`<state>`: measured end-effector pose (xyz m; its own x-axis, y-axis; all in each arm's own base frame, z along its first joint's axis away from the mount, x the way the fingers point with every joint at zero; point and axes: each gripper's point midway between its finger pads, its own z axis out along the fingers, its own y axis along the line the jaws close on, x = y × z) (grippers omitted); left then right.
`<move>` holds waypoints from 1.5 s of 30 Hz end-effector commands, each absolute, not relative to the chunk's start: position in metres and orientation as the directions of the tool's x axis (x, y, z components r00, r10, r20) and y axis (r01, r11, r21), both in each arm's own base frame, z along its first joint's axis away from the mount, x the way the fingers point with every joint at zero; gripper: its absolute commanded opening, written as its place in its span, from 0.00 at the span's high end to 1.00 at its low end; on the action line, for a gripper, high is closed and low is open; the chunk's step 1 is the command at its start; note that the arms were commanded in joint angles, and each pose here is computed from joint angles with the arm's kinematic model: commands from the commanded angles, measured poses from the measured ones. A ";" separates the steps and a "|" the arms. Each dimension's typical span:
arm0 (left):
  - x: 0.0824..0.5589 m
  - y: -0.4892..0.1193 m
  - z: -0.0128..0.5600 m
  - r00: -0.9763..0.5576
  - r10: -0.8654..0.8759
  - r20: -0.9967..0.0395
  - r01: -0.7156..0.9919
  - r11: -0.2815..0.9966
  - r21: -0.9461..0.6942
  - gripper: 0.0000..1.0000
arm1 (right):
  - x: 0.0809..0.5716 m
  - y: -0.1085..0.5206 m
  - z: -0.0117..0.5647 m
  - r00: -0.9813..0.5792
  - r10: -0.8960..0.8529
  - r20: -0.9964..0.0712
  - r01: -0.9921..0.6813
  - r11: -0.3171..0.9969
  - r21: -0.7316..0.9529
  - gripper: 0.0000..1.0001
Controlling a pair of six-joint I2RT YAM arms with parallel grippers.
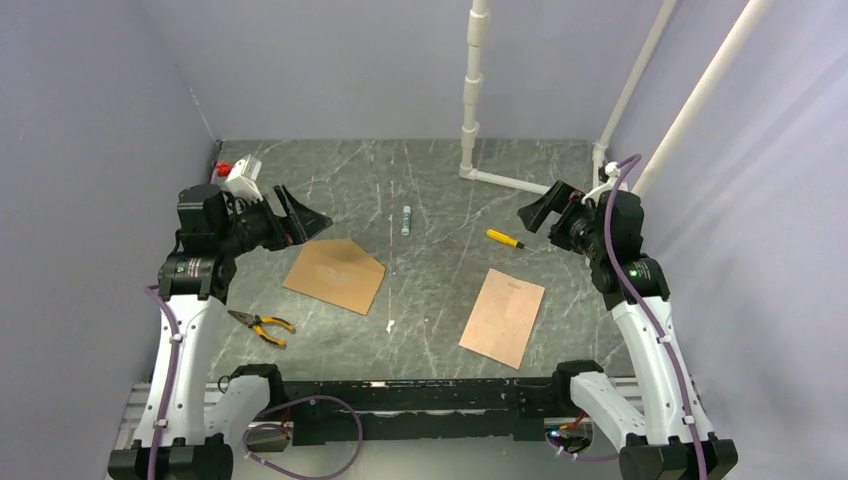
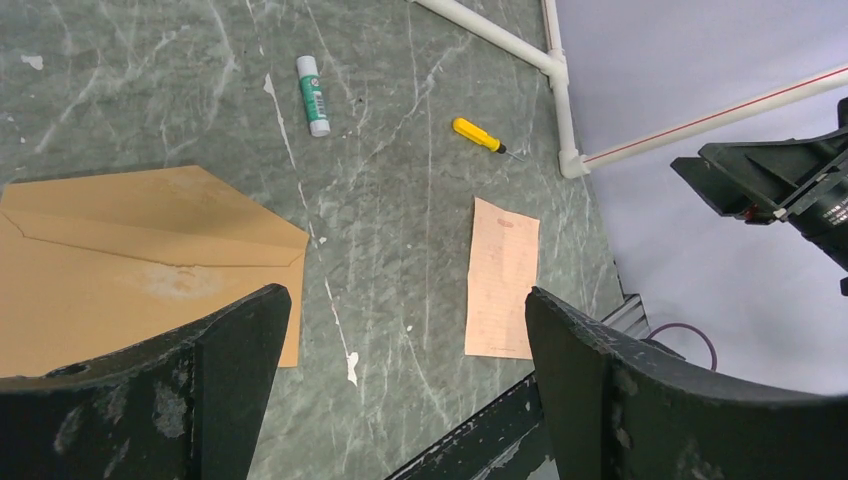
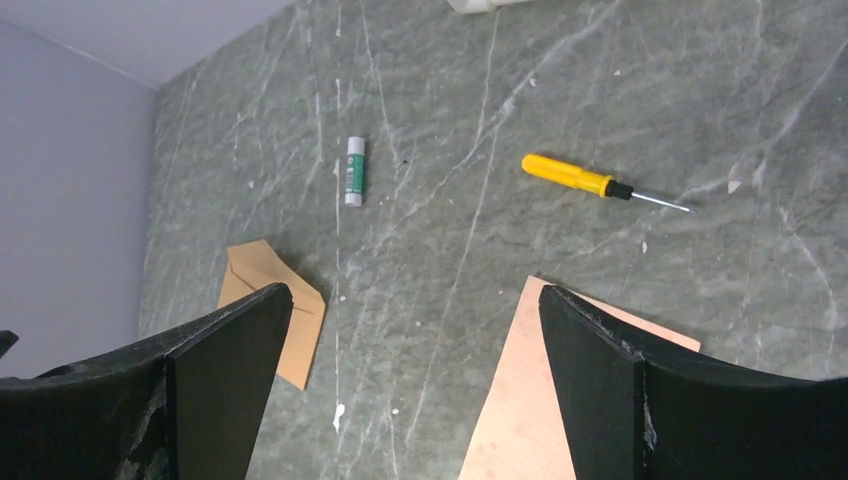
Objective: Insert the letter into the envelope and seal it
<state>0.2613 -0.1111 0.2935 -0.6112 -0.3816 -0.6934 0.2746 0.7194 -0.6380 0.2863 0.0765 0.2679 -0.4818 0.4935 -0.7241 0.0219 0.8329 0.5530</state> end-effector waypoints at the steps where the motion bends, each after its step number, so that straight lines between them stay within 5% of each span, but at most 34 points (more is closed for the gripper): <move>1: 0.260 -0.114 0.310 -0.573 -0.357 -0.738 0.345 0.711 -0.612 0.07 | 0.290 0.076 0.264 -0.486 0.507 -0.712 0.039 0.827 0.562 0.00; 16: 0.256 -0.156 0.266 -0.728 -0.382 -0.569 0.322 0.542 -0.776 0.07 | 0.279 0.088 0.188 -0.631 0.526 -0.571 0.125 0.795 0.593 0.03; 26: 0.224 -0.274 0.157 -0.893 -0.085 -0.443 0.301 0.618 -0.726 0.07 | 0.248 0.076 0.095 -0.721 0.547 -0.425 0.314 0.805 0.503 0.18; 33: 0.196 -0.363 0.108 -0.890 0.155 -0.429 0.416 0.665 -0.621 0.08 | 0.228 0.028 0.059 -0.629 0.610 -0.483 0.520 0.791 0.322 0.20; 37: 0.195 -0.410 0.104 -0.862 0.228 -0.453 0.485 0.631 -0.605 0.15 | 0.232 0.023 0.053 -0.568 0.628 -0.532 0.527 0.774 0.351 0.20; 45: 0.197 -0.470 0.083 -0.883 0.224 -0.413 0.468 0.502 -0.728 0.50 | 0.235 0.030 0.027 -0.577 0.645 -0.501 0.524 0.763 0.378 0.29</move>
